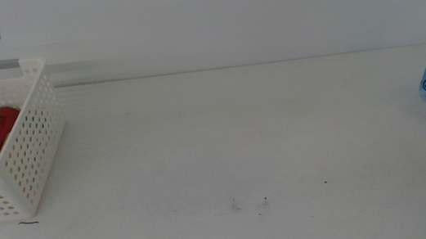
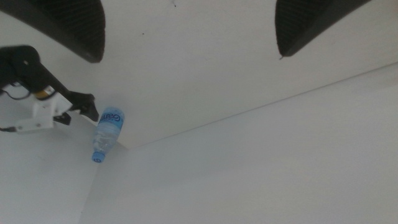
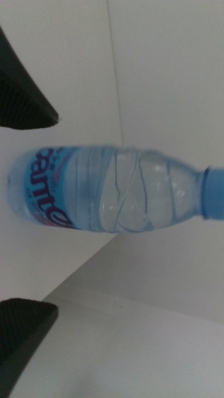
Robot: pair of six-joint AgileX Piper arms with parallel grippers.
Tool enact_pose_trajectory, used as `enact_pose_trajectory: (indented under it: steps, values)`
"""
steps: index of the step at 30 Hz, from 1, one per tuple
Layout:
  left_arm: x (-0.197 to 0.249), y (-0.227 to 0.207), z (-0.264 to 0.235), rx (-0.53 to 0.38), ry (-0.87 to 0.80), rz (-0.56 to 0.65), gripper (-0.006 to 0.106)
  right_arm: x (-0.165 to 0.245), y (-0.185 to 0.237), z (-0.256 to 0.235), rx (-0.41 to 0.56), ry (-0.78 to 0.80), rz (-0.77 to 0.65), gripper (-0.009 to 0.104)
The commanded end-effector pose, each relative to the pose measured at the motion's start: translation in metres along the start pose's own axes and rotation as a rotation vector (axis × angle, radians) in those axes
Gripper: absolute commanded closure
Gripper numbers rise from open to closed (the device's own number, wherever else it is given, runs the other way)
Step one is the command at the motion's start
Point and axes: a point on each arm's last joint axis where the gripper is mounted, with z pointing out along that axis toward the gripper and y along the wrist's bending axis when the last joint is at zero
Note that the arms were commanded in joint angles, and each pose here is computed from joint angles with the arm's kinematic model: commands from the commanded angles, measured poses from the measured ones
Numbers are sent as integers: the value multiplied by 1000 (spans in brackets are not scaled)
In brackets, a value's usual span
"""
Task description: Use arms to grab the bottles and put them into the dustbin to the left of the table.
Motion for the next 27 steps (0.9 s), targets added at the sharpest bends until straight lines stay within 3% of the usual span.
enact_pose_trajectory:
  steps: [1, 5, 18, 19, 21, 25, 27]
  values:
    - [-1, 0, -1, 3, -13, -5, 7, 4, -1, 19, 25, 30, -7, 7]
    - [-1, 0, -1, 3, -13, -6, 7, 7, 8, 45, -24, 42, -20, 7]
    - [-1, 0, -1, 3, -13, -5, 7, 3, 27, 114, 5, 45, -67, 11]
    - [-1, 0, -1, 3, -13, -5, 7, 2, 27, 116, 9, 47, -74, 15]
    - [-1, 0, -1, 3, -13, -5, 7, -1, 27, 119, 17, 36, -98, 35]
    - [-1, 0, -1, 3, -13, -7, 7, -3, 31, 120, -11, 45, -145, 98]
    - [-1, 0, -1, 3, -13, -7, 7, -10, 49, 113, -93, 83, -158, 97]
